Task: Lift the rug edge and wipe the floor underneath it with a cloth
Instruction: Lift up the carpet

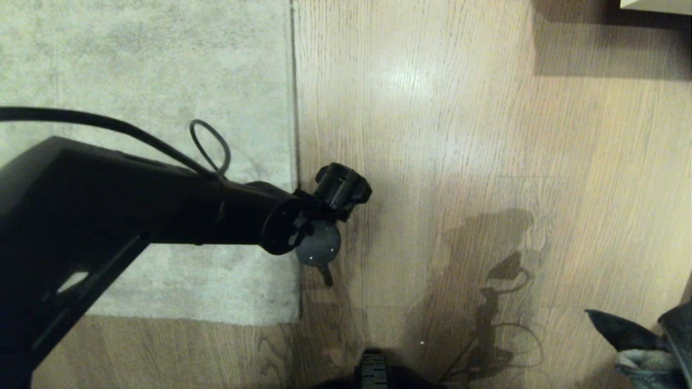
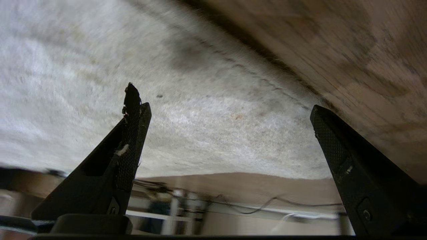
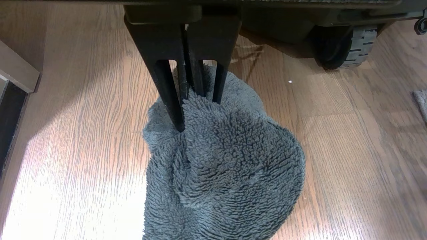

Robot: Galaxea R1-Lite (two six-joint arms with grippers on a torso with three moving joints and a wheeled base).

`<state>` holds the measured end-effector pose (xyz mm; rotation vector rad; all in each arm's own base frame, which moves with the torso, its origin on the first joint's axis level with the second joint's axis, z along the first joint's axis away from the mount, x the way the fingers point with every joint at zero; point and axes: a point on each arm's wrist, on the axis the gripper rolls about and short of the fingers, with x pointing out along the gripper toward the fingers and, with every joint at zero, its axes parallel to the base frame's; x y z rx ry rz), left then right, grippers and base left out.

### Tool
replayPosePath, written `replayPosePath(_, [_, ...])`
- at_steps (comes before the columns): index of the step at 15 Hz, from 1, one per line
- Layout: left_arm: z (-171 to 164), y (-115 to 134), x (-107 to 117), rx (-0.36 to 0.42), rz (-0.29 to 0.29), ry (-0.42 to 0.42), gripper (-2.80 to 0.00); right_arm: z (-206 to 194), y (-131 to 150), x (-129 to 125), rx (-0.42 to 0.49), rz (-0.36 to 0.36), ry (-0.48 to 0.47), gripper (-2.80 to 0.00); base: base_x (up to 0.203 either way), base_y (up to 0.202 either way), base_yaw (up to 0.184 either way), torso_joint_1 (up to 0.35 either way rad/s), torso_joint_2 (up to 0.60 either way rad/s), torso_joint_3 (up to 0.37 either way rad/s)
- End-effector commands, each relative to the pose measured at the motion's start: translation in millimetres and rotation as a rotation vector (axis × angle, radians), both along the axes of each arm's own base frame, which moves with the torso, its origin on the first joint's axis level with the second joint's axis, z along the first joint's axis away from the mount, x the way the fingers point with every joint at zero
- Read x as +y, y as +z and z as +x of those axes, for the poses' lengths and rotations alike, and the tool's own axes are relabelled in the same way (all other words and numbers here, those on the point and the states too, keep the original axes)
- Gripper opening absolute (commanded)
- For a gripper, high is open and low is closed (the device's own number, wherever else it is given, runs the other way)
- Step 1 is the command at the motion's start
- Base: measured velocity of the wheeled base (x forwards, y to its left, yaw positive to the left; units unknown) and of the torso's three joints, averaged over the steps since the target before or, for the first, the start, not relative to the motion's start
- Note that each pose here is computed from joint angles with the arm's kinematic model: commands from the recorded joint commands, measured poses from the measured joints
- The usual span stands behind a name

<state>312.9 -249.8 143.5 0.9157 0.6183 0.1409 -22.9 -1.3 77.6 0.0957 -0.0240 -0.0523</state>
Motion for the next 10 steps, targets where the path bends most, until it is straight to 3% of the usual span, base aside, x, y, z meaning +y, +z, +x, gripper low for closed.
replayPosePath(1, [3.2, -0.7, 0.1, 0.021, 0.068, -0.029, 0.0, 0.1, 0.1, 0.0, 0.001, 0.0, 0.0, -2.8, 0.0, 0.0, 0.0, 0.0, 0.0, 0.0])
replayPosePath(7, [7.3, -4.2, -2.1, 0.02, 0.092, -0.047, 0.0, 0.1, 0.1, 0.0, 0.0, 0.0, 0.0, -2.8, 0.0, 0.0, 0.0, 0.0, 0.0, 0.0])
replayPosePath(10, [8.0, -0.2, 0.2, 0.031, 0.133, -0.066, 0.0, 0.2, 0.1, 0.0, 0.002, 0.0, 0.0, -2.8, 0.0, 0.0, 0.0, 0.0, 0.0, 0.0])
